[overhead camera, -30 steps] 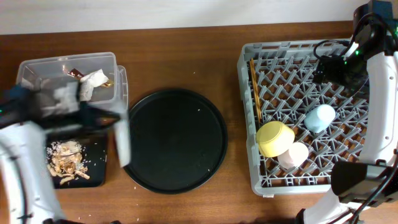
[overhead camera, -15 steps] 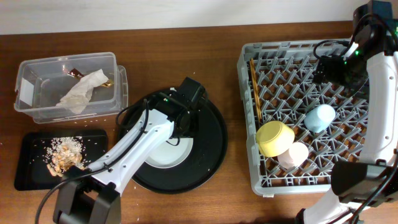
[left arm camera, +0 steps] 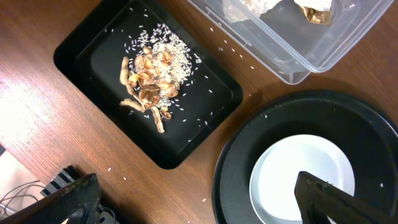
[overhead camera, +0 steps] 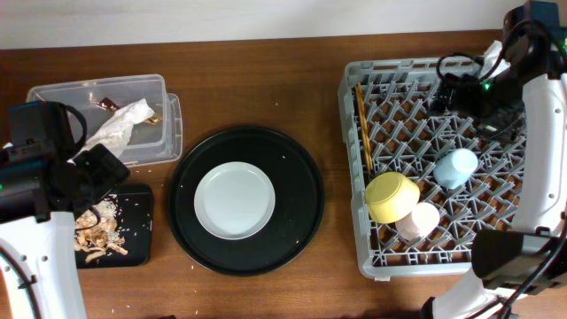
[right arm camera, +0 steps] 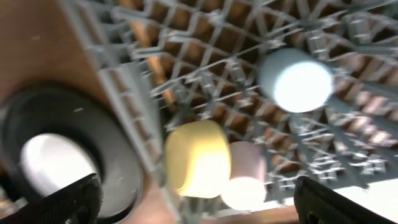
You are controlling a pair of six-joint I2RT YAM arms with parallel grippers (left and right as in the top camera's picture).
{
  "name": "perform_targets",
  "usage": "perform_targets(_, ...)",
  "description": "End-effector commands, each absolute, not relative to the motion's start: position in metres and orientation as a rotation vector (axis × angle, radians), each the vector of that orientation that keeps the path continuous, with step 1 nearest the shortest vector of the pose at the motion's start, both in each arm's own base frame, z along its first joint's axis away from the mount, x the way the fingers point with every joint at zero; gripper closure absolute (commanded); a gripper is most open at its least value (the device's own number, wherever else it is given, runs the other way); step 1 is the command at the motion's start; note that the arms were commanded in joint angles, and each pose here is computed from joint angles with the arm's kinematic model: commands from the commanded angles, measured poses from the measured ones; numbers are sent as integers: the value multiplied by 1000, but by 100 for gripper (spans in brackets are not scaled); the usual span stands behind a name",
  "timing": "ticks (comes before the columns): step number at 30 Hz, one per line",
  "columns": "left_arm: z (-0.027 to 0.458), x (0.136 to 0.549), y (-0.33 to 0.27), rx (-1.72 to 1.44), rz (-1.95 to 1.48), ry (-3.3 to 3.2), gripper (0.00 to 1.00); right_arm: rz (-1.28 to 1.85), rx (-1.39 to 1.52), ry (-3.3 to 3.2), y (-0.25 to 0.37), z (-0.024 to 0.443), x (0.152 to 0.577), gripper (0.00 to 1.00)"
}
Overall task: Sort waste into correct bins and load items into the dishwasher rack
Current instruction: 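Reach the right gripper to the white plate rim and grasp it, then lift the plate with the right gripper and stand it upright in the rack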
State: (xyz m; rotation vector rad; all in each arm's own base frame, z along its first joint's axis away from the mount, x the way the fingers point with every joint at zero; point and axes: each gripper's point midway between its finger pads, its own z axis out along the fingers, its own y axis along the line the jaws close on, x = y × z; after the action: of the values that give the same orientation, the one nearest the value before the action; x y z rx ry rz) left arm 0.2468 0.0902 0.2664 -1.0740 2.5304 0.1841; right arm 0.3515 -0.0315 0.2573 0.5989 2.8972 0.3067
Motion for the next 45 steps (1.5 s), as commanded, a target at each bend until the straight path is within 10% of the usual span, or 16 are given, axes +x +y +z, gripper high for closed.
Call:
perform_targets(1, 267, 246, 90, -1079, 176, 2529, 1, 1065, 181, 2739, 68, 301, 356, 1)
perform_targets(11, 267, 246, 90, -1079, 176, 2529, 1, 445, -771, 2706, 308, 259, 290, 0)
perform_targets(17, 267, 246, 90, -1079, 176, 2529, 1, -90, -512, 3078, 292, 79, 292, 11)
perform_targets(19, 267, 246, 90, -1079, 176, 2530, 1, -119, -503, 3105, 294, 48, 299, 32)
perform_targets(37, 267, 246, 90, -1079, 176, 2529, 1, -11, -386, 3212, 285, -23, 293, 39)
perform_targets(43, 267, 246, 90, -1079, 176, 2529, 1, 5, -358, 3245, 284, -1, 297, 93)
perform_targets(45, 267, 246, 90, -1079, 176, 2530, 1, 21, -316, 3238, 281, 22, 311, 96)
